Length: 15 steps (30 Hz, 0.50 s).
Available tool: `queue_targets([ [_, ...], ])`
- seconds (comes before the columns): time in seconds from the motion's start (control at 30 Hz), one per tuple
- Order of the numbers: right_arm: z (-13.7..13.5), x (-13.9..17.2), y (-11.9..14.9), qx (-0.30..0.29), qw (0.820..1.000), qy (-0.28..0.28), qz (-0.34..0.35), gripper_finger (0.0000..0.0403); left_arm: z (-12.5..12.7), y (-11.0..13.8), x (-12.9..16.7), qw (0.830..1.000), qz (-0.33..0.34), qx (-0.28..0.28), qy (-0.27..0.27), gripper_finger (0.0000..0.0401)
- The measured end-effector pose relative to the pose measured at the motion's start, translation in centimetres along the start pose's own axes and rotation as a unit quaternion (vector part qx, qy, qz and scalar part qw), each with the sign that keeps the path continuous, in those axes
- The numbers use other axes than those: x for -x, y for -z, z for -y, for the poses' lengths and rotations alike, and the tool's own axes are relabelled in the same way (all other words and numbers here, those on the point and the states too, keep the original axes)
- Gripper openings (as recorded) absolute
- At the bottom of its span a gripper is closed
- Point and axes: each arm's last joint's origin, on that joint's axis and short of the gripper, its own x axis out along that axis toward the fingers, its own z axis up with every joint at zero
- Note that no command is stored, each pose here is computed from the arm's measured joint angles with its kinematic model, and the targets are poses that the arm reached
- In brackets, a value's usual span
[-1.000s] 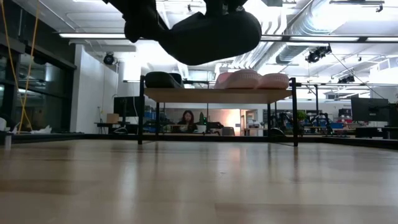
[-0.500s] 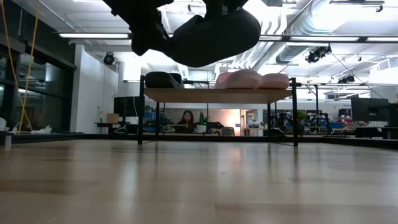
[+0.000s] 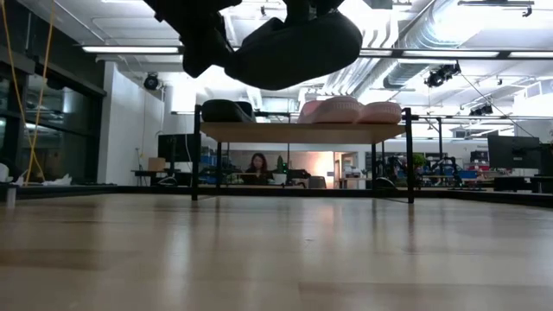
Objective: Pick and place slides into the shelf
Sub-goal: Put the black slides on the shelf
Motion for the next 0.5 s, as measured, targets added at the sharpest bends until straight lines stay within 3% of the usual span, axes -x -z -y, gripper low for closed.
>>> queue_targets([
  [0.5, -0.05, 0.03, 0.20, 0.007, 1.000, -0.009, -0.010, 0.0009, -0.09, 0.00, 0.01, 1.000, -0.005, 0.000, -0.011, 0.0035],
])
